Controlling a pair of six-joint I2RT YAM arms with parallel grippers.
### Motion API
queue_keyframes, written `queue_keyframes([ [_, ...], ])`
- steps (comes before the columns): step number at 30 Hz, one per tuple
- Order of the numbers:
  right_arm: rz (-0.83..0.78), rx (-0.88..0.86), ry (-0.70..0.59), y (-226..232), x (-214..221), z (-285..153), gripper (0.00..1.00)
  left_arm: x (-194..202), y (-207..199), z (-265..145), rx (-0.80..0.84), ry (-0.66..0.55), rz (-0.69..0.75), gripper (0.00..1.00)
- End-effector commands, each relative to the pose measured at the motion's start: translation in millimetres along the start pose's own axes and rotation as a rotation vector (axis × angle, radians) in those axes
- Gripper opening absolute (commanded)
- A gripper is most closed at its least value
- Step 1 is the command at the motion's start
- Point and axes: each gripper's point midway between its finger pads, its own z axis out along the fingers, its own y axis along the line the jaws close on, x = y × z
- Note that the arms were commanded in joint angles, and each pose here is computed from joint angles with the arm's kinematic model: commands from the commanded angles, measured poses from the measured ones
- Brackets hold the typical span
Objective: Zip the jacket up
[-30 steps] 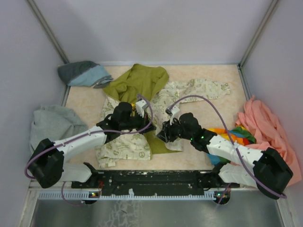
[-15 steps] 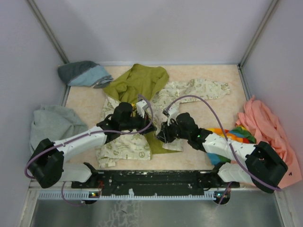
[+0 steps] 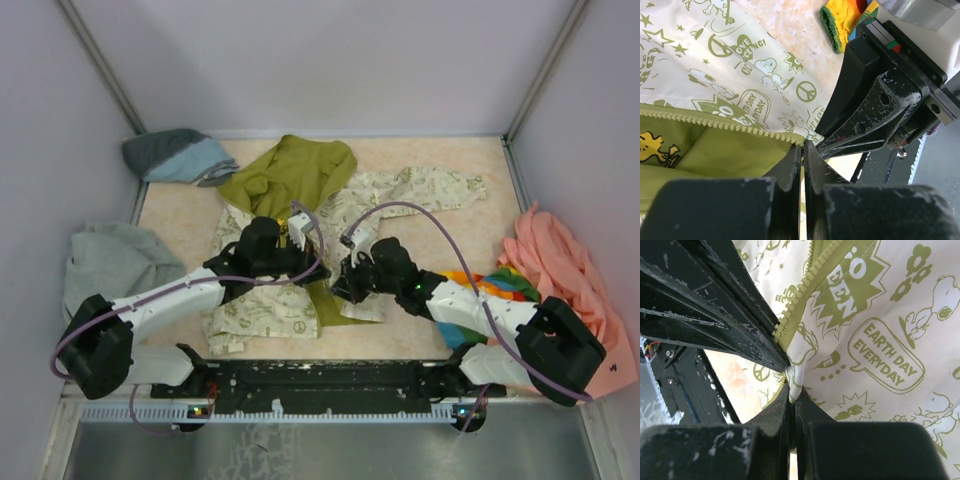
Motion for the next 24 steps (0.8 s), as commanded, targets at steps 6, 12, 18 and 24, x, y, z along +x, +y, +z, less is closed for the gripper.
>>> queue_keyframes([
  [6, -0.164, -0.073, -0.209, 19.8, -59.5, -7.2, 0.00, -27.5, -23.4, -18.6, 0.043, -0.106, 0.013, 0.42],
  [12, -0.335, -0.159, -0.321, 37.4, -72.6, -23.3, 0.00, -36.1, -29.3, -43.6, 0.028, -0.223, -0.035, 0.55],
  [18, -0.310, -0.195, -0.394, 37.4, -81.6, -40.2, 0.00, -37.0, -46.3, -65.1, 0.120, -0.357, -0.080, 0.63],
  [24, -0.302, -0.269, -0.494, 49.6, -90.1, -56.0, 0.00, -32.2, -47.9, -66.9, 0.176, -0.438, -0.130, 0.62],
])
